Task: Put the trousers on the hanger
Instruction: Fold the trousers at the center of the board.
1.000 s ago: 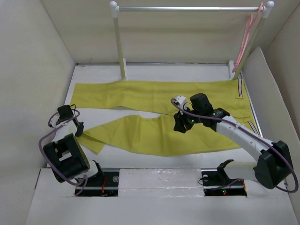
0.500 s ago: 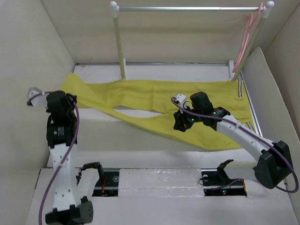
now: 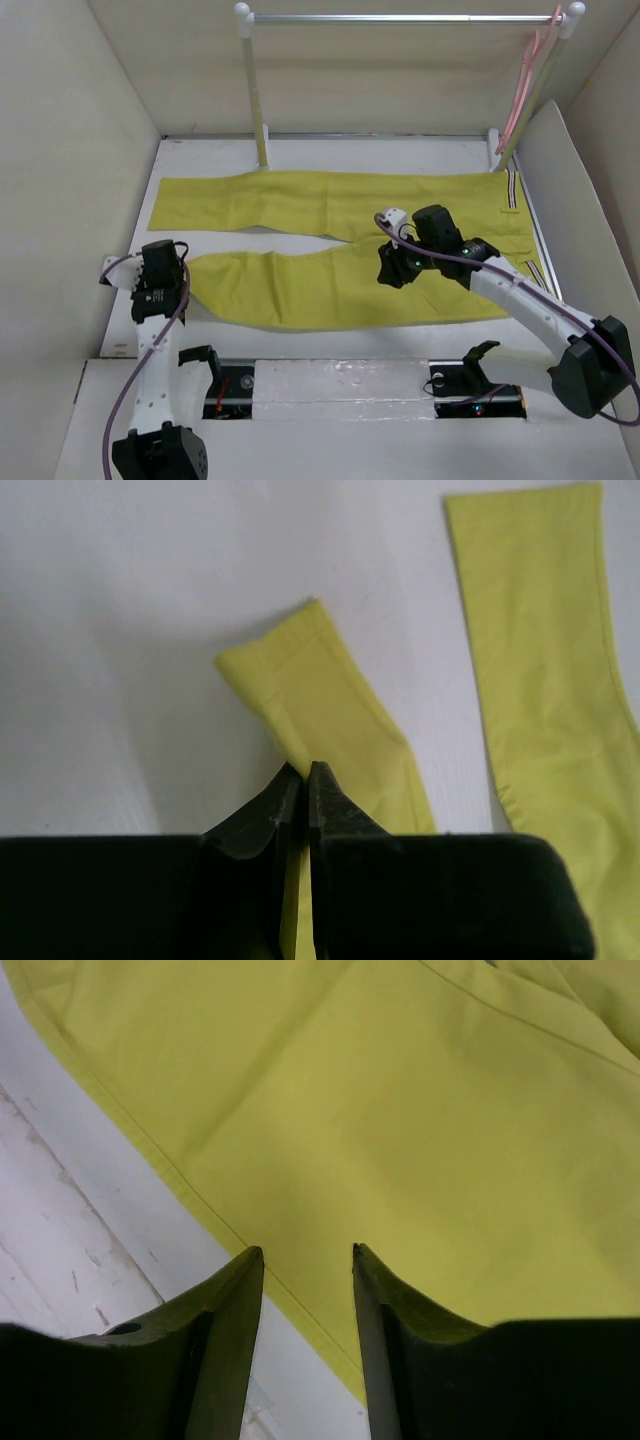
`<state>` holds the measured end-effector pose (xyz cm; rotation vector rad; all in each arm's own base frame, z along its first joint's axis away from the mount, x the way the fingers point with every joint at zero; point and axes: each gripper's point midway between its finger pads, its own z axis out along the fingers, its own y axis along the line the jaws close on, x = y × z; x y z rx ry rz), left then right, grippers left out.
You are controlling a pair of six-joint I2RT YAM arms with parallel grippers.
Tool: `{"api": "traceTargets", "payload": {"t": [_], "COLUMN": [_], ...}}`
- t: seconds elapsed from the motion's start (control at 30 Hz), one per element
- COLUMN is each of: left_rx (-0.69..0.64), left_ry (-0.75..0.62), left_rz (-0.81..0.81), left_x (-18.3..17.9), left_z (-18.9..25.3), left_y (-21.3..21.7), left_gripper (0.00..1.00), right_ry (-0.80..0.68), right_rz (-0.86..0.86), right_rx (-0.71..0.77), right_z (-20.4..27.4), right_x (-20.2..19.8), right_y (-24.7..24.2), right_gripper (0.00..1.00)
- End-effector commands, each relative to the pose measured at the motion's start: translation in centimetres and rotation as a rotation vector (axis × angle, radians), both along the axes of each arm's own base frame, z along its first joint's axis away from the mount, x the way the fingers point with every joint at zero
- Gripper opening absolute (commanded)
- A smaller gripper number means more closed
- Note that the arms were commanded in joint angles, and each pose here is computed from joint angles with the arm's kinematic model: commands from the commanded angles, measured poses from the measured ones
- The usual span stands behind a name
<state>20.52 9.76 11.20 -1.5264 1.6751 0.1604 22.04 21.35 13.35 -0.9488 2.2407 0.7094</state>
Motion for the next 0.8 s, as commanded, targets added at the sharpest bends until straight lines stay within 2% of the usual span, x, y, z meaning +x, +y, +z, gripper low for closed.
{"api": "traceTargets", "payload": {"t": [0.0, 0.03, 0.07, 0.13, 0.23, 0.3, 0.33, 0.4, 0.43, 0.5, 0.57, 0.6, 0.73, 0.77], "left_rx": [0.132, 0.165, 0.209, 0.264, 0.344, 0.392, 0.405, 0.419, 0.423, 0.404, 0.380, 0.410, 0.475, 0.476], "left_ry": [-0.065, -0.054, -0.078, -0.119, -0.167, -0.127, -0.103, -0.019, 0.008, 0.045, 0.026, 0.016, -0.004, -0.030], "left_rz": [0.062, 0.066, 0.047, 0.021, -0.071, -0.134, -0.162, -0.218, -0.288, -0.357, -0.443, -0.481, -0.504, -0.513], "left_x": [1.7, 2.0, 2.6, 3.6, 5.0, 5.2, 5.3, 5.0, 5.4, 5.4, 5.6, 5.5, 5.2, 5.2], "left_z": [6.1, 7.0, 9.6, 12.3, 15.9, 16.5, 16.3, 14.7, 14.1, 13.1, 12.9, 13.6, 15.6, 16.3], "left_y": [2.6, 3.2, 3.6, 3.6, 3.0, 2.6, 2.5, 1.7, 1.1, 0.2, -1.4, -2.8, -3.9, -4.2], "left_gripper": [0.00, 0.00, 0.00, 0.00, 0.00, 0.00, 0.00, 0.00, 0.00, 0.00, 0.00, 0.00, 0.00, 0.00], "right_ry": [0.010, 0.032, 0.038, 0.090, 0.088, 0.063, 0.063, 0.040, 0.070, 0.074, 0.158, 0.206, 0.269, 0.288], "right_rz": [-0.160, -0.199, -0.249, -0.370, -0.558, -0.704, -0.760, -0.916, -0.970, -1.122, -1.215, -1.324, -1.587, -1.730], "right_rx": [-0.026, -0.041, -0.047, -0.030, -0.001, 0.016, 0.008, -0.056, -0.096, -0.120, -0.128, -0.087, -0.106, -0.137], "right_z": [0.1, -0.3, -0.5, -0.6, 0.0, 1.1, 1.5, 2.4, 1.7, 1.8, 0.8, 0.4, -1.6, -2.2], "right_x": [0.4, 0.2, 0.7, 0.6, 1.7, 3.0, 3.0, 4.0, 4.1, 4.7, 4.6, 4.7, 3.1, 1.2], "right_y": [-2.2, -3.0, -4.3, -5.8, -9.4, -12.7, -14.1, -17.8, -19.1, -22.9, -25.1, -27.0, -33.4, -36.9], "right_gripper": [0.46, 0.34, 0.27, 0.00, 0.00, 0.00, 0.10, 0.23, 0.39, 0.51, 0.52, 0.52, 0.50, 0.50]}}
